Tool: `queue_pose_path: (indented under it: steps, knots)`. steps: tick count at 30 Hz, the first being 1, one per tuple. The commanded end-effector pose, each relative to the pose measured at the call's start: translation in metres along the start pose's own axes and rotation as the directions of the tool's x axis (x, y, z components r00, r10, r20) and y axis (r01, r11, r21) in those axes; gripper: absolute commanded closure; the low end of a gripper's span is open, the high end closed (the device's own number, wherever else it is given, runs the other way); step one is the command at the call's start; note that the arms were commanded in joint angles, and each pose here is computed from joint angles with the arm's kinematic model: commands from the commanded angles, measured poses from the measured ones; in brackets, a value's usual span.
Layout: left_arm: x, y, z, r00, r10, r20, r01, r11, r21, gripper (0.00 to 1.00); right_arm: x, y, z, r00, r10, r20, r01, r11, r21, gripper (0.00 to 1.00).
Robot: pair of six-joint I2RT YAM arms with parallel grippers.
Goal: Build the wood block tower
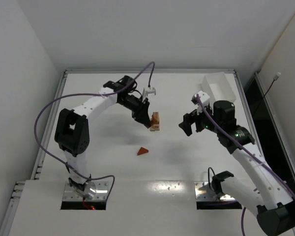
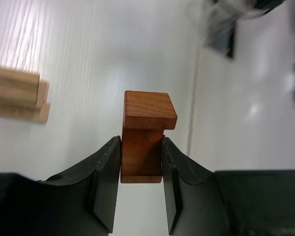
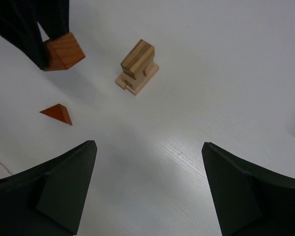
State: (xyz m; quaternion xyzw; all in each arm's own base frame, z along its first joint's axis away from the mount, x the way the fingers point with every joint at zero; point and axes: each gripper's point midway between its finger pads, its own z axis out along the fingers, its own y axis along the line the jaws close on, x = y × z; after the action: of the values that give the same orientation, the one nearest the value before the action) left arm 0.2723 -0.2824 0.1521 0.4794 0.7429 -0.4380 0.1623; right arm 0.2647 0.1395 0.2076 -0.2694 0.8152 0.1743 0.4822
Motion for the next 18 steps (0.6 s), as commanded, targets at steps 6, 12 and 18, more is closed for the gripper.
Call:
queue_pose_path:
  steps: [6, 12, 18]
  knots:
    - [-0.079, -0.035, -0.043, 0.897, -0.395, 0.199, 0.267, 0.843, 0.467, 1.00, -0.043, 0.011, 0.005, 0.978, 0.096, 0.186, -0.078, 0.992, -0.104, 0.18]
    - [-0.108, -0.047, -0.066, 0.912, -0.342, 0.226, 0.183, 0.834, 0.521, 1.00, -0.073, 0.022, 0.016, 0.927, 0.300, 0.226, -0.243, 0.938, -0.247, 0.22]
    - [-0.115, -0.057, -0.080, 0.915, -0.333, 0.229, 0.167, 0.827, 0.537, 1.00, -0.099, 0.028, 0.028, 0.867, 0.439, 0.234, -0.339, 0.865, -0.369, 0.24]
